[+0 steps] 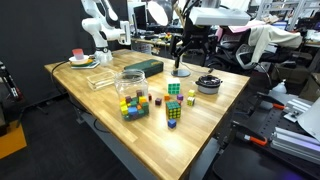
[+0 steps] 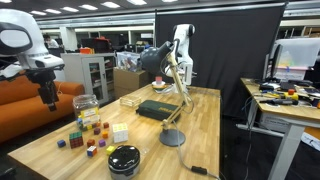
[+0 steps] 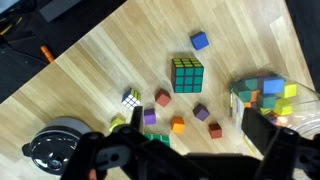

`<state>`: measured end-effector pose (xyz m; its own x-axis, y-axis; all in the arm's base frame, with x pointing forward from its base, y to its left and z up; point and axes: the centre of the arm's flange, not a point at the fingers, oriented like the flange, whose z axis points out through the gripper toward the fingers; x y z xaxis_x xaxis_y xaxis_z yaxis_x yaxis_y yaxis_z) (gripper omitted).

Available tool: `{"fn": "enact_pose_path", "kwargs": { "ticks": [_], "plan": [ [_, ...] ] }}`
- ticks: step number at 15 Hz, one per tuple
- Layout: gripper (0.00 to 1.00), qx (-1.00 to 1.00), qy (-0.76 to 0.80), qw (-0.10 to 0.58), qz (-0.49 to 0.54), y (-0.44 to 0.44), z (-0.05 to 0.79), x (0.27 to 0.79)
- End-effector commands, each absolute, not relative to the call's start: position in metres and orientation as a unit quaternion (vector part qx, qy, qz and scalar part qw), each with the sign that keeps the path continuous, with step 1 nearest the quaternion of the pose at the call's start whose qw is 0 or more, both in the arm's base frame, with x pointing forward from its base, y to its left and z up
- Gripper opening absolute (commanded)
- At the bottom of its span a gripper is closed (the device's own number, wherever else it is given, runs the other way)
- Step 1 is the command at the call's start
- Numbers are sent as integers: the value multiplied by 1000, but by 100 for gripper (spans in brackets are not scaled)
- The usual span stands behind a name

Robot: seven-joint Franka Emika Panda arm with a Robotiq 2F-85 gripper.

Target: Pick up the six face cube and put it on top of the larger six face cube

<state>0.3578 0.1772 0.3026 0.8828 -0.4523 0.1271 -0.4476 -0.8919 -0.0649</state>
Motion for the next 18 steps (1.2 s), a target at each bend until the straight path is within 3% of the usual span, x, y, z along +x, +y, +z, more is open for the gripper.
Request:
{"fn": "enact_pose_path", "kwargs": {
  "ticks": [1,12,18],
  "plan": [
    [100,-970,232,17,-70,177,303,358],
    [100,-967,251,40,-13,173,224,390],
    [100,-967,250,37,-15,172,226,390]
  ]
}}
